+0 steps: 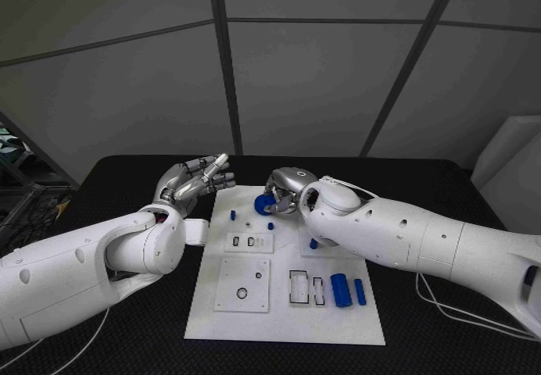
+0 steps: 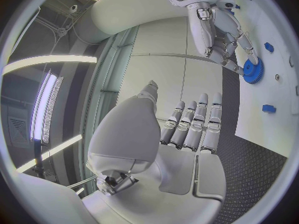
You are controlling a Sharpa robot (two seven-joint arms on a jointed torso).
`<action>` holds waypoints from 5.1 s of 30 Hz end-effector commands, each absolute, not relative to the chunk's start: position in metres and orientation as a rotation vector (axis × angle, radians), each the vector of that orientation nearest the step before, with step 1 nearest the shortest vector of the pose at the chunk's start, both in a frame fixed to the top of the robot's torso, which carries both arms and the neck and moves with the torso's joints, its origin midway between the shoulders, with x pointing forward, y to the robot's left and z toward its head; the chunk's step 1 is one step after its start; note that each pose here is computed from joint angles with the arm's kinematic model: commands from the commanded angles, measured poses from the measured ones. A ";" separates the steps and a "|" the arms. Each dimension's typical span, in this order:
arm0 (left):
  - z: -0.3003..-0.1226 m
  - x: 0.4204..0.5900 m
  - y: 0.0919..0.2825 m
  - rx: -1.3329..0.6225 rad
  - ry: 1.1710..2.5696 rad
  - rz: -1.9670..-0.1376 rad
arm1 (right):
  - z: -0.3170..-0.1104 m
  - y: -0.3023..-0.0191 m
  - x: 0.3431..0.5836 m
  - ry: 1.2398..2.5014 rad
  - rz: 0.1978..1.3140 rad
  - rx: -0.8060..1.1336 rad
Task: Assemble the parts on the task board
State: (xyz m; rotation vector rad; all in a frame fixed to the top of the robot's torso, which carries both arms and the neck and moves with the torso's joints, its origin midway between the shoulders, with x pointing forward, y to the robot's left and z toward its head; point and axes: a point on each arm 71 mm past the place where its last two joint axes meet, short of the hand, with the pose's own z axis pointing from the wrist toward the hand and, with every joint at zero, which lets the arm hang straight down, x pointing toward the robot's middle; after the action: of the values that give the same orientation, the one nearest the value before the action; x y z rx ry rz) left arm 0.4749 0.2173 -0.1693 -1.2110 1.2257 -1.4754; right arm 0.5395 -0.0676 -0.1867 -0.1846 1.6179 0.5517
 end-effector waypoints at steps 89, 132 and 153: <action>-0.175 0.478 0.220 -1.214 1.237 -1.469 | -0.193 -0.260 0.535 1.702 0.588 0.016; -0.177 0.479 0.222 -1.219 1.235 -1.458 | -0.207 -0.256 0.538 1.751 0.567 0.010; -0.178 0.479 0.222 -1.219 1.236 -1.457 | -0.200 -0.252 0.537 1.647 0.584 0.029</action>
State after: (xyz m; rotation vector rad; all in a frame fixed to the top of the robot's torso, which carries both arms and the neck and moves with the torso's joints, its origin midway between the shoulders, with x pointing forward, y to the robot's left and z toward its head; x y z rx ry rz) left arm 0.4791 0.2237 -0.1790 -1.2312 1.2326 -1.4433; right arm 0.5373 -0.2534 -0.2063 0.0230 1.7134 0.5732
